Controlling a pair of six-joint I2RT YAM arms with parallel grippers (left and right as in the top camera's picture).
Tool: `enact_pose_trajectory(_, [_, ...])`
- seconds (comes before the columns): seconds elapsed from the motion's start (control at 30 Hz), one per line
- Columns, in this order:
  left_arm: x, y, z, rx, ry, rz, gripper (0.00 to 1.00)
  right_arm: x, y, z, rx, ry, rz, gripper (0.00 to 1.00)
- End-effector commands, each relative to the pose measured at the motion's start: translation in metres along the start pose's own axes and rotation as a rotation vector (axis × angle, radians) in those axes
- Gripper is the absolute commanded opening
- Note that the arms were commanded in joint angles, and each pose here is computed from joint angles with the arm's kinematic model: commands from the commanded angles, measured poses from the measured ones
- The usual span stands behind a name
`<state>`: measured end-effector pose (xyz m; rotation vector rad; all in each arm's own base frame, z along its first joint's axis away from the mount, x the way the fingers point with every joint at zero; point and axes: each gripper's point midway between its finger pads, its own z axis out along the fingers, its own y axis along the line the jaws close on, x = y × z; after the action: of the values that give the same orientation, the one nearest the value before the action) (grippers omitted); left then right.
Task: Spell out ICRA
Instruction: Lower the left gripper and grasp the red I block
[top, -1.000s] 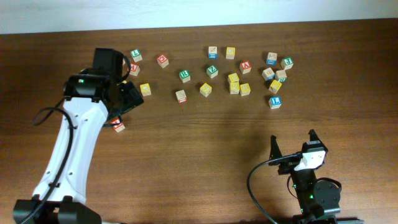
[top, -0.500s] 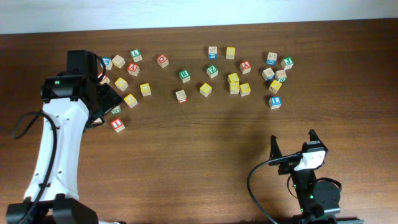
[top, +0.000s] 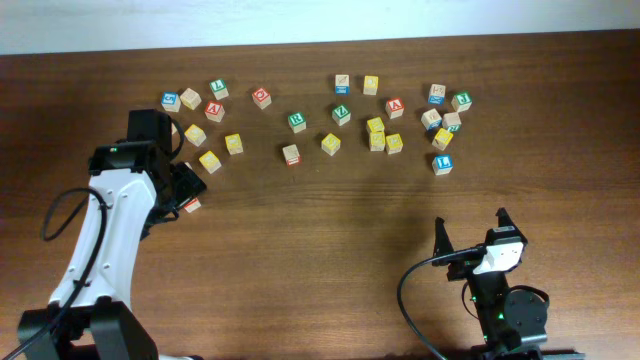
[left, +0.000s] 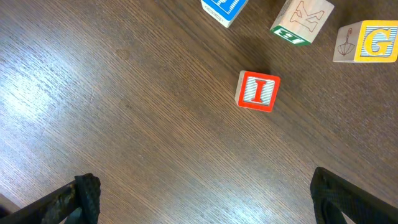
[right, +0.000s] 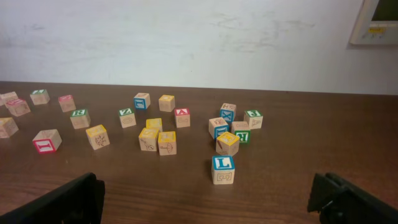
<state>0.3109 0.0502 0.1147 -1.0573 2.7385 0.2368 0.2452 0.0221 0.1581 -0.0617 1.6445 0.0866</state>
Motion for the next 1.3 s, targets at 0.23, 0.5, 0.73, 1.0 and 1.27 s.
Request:
enact_pose_trajectory(0.23, [0.003, -0.004, 0.004, 0.026, 0.022, -0.022, 0.99, 0.003, 0.0, 0.0, 0.003, 0.005, -0.003, 0.99])
enact_pose_trajectory(0.5, [0.003, -0.004, 0.004, 0.026, 0.022, -0.022, 0.99, 0.003, 0.0, 0.0, 0.003, 0.005, -0.003, 0.98])
enact_pose_trajectory(0.73, [0.009, -0.011, 0.003, 0.031, 0.021, 0.007, 0.99, 0.003, 0.0, 0.0, 0.003, 0.005, -0.003, 0.98])
enact_pose_trajectory(1.0, [0.02, -0.021, 0.011, 0.039, 0.02, 0.045, 0.99, 0.003, 0.0, 0.0, 0.003, 0.005, -0.003, 0.98])
enact_pose_trajectory(1.27, [0.027, -0.017, 0.019, 0.026, 0.036, 0.049, 0.99, 0.003, 0.0, 0.0, 0.003, 0.005, -0.004, 0.98])
